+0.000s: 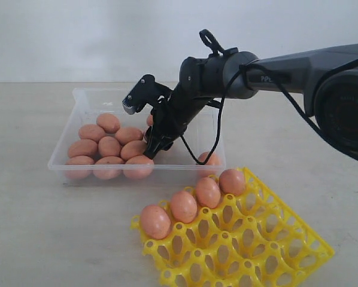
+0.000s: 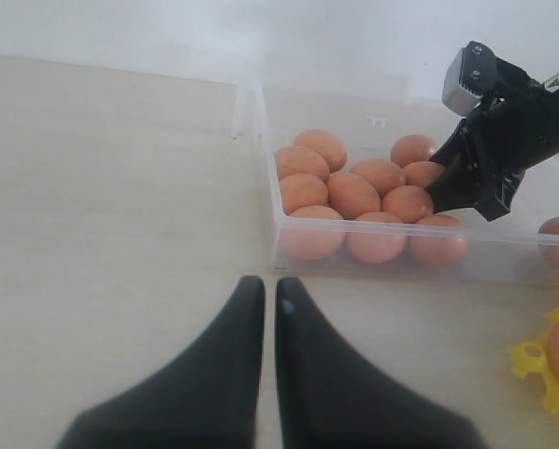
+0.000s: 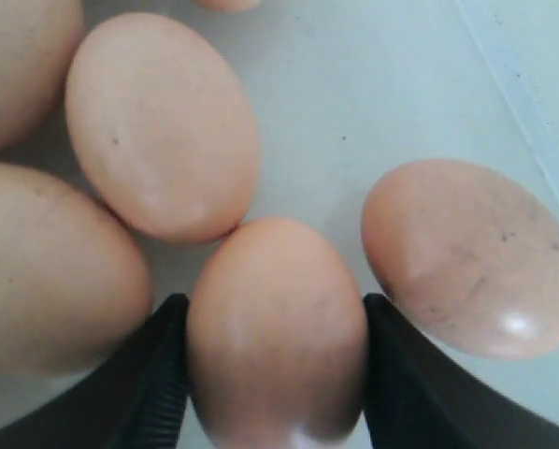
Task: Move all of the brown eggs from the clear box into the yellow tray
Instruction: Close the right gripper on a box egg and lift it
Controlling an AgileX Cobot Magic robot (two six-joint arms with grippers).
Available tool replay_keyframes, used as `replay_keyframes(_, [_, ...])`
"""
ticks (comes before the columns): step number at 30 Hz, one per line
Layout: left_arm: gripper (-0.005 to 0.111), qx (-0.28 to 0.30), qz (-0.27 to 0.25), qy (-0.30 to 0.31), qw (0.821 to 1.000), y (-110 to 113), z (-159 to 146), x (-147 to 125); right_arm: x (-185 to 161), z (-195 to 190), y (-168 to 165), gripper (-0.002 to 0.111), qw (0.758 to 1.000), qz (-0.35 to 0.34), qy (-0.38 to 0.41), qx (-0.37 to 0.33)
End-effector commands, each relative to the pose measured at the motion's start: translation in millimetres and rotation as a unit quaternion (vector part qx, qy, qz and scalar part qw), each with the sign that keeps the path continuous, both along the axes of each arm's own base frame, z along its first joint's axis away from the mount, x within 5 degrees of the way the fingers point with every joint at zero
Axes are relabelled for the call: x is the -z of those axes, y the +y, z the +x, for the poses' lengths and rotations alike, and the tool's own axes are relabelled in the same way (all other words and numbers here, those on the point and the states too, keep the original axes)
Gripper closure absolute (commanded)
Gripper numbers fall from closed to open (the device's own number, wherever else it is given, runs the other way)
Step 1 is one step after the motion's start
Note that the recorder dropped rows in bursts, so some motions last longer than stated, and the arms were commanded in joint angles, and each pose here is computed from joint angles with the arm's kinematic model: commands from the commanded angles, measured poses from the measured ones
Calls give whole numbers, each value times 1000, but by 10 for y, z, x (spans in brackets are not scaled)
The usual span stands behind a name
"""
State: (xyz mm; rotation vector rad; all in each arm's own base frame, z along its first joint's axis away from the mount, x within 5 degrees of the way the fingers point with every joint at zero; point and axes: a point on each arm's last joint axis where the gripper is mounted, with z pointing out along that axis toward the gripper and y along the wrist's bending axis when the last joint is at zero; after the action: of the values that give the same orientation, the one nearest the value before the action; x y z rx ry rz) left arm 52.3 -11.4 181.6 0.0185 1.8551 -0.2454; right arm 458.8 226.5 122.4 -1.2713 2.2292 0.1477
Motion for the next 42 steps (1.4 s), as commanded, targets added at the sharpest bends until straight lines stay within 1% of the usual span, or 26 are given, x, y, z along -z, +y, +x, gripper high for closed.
replay_keyframes(1, [103,1,4,-1,1000,0,6,8,79,-35,-18,108,1000,-12,26,-7])
replay_keyframes(6, [103,1,4,-1,1000,0,6,8,103,-88,-28,108,998,-19,58,-9])
replay_keyframes(10, [103,1,4,-1,1000,0,6,8,120,-126,-48,108,995,-12,97,26])
replay_keyframes(14, [103,1,4,-1,1000,0,6,8,123,-133,-49,108,991,4,118,69])
replay_keyframes(17, [103,1,4,-1,1000,0,6,8,68,-132,-49,108,988,15,121,91])
replay_keyframes(22, [103,1,4,-1,1000,0,6,8,-168,-144,-50,108,984,42,121,127])
replay_keyframes(26, [103,1,4,-1,1000,0,6,8,-319,-193,-63,108,977,51,140,149])
replay_keyframes(30, [103,1,4,-1,1000,0,6,8,-368,-223,-70,108,977,47,149,147])
replay_keyframes(34, [103,1,4,-1,1000,0,6,8,-419,-237,-74,108,971,57,159,170])
replay_keyframes(42, [103,1,4,-1,1000,0,6,8,-587,-337,-79,108,956,109,171,212])
